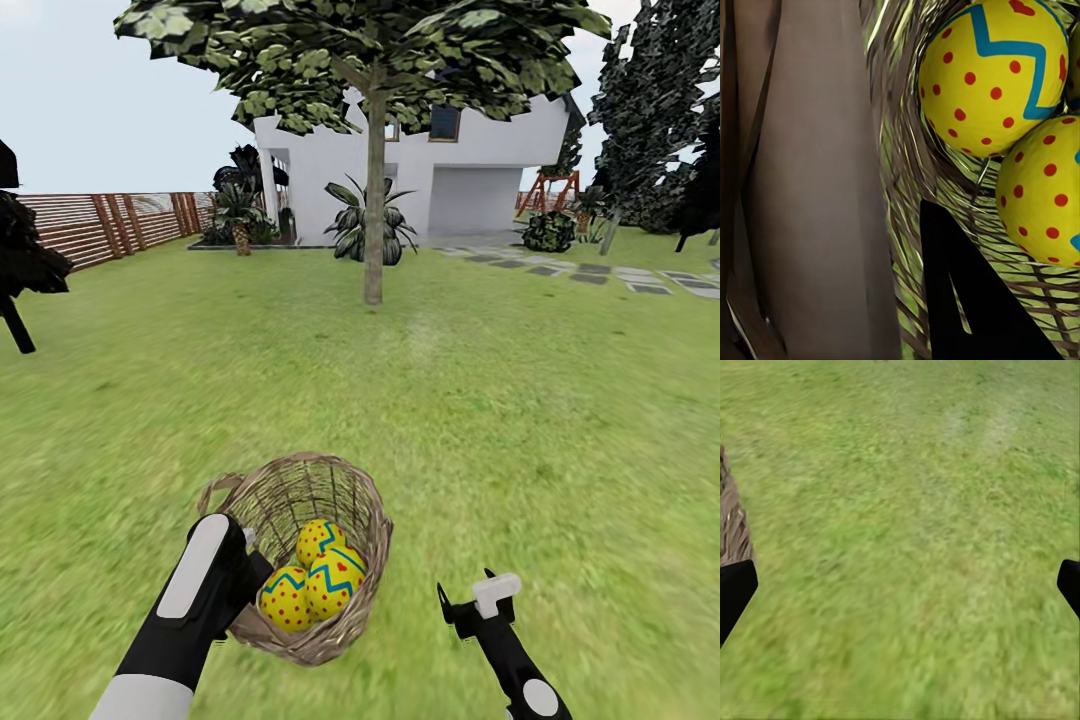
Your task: Take the three Easter eggs out of the wicker basket on the lawn in the garden, then place them on the lawn next to a single tree (choose any tree) so that all three eggs are next to the same tree and none are left in the basket.
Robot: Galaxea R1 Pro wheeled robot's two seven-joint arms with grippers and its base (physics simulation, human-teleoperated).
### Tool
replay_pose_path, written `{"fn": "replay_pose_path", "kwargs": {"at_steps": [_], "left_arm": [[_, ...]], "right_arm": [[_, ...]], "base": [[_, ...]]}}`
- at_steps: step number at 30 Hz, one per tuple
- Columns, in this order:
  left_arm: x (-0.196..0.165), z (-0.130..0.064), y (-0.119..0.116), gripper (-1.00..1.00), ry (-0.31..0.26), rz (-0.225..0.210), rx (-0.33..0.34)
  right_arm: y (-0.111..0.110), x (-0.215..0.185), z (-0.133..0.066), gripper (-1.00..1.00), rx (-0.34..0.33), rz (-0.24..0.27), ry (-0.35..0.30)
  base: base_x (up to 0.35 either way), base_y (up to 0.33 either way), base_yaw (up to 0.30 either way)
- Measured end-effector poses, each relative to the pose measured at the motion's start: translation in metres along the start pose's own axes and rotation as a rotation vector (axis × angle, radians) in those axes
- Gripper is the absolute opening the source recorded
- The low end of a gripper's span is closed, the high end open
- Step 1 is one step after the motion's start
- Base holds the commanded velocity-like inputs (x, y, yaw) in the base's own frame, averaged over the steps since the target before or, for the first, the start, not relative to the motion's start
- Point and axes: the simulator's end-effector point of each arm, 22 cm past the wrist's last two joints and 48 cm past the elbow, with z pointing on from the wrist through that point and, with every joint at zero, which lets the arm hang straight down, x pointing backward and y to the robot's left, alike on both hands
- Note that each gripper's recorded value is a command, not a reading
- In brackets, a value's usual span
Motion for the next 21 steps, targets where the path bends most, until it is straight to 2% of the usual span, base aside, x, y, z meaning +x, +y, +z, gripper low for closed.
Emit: {"fn": "replay_pose_path", "kwargs": {"at_steps": [21], "left_arm": [[-0.0006,0.0001,0.0004,-1.0,-0.001,0.0,-0.001]], "right_arm": [[-0.0023,-0.0007,0.0001,1.0,0.005,0.005,-0.002]], "base": [[0.311,0.0,0.0]]}}
